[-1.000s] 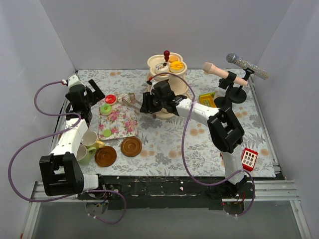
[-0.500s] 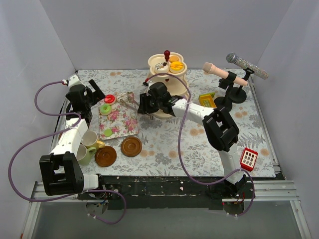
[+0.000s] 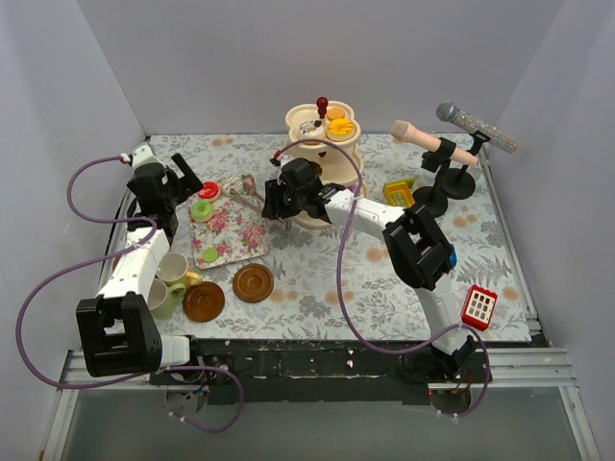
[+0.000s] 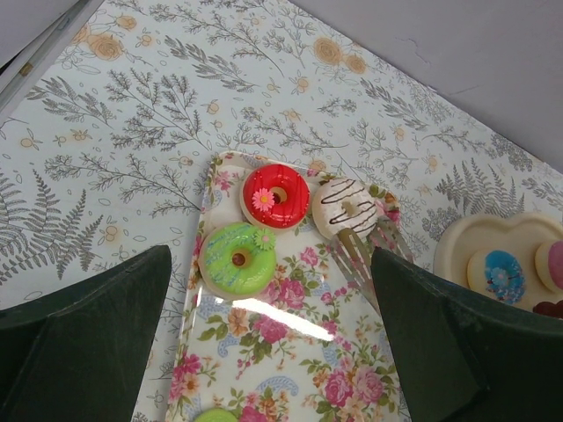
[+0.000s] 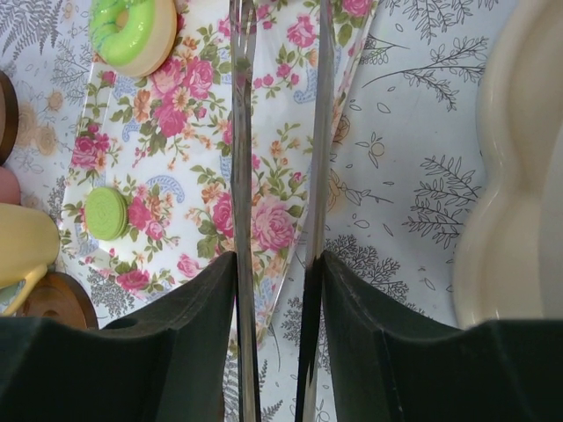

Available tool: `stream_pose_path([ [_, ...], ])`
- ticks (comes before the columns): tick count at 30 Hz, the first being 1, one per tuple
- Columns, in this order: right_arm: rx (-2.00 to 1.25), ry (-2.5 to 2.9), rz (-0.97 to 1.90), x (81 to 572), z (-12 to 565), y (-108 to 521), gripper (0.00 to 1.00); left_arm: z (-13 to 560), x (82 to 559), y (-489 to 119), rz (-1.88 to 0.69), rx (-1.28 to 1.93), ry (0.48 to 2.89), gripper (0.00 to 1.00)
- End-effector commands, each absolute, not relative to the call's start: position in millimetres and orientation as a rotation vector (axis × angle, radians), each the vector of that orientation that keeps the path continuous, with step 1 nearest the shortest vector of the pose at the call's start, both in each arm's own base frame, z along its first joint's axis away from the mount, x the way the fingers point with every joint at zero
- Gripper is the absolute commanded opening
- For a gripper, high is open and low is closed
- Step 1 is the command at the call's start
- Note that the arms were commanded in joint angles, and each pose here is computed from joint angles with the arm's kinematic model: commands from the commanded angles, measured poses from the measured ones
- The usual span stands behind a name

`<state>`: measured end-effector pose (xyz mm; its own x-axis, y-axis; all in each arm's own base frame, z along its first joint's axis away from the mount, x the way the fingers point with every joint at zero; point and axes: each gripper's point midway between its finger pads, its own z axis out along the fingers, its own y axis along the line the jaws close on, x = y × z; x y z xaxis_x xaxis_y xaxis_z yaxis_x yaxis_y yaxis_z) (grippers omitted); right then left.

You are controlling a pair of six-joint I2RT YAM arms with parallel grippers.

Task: Serve the afternoon tea
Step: Pick up the desert from the tray.

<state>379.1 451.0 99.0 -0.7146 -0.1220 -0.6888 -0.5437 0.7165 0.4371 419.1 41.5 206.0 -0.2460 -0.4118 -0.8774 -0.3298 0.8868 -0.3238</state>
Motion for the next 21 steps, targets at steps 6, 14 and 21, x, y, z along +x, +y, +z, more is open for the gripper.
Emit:
stream_pose_path([
  [6, -0.469, 2.275, 0.793, 397, 94, 448, 0.3, 211, 420, 40, -0.095, -0.536, 1.839, 0.98],
  [14, -0.483, 2.255, 0.816, 393, 104, 450, 0.19, 211, 420, 40, -0.096, -0.535, 1.839, 0.98],
  [21, -0.496, 2.201, 0.861, 381, 131, 454, 0.17, 210, 420, 39, -0.097, -0.534, 1.841, 0.98],
])
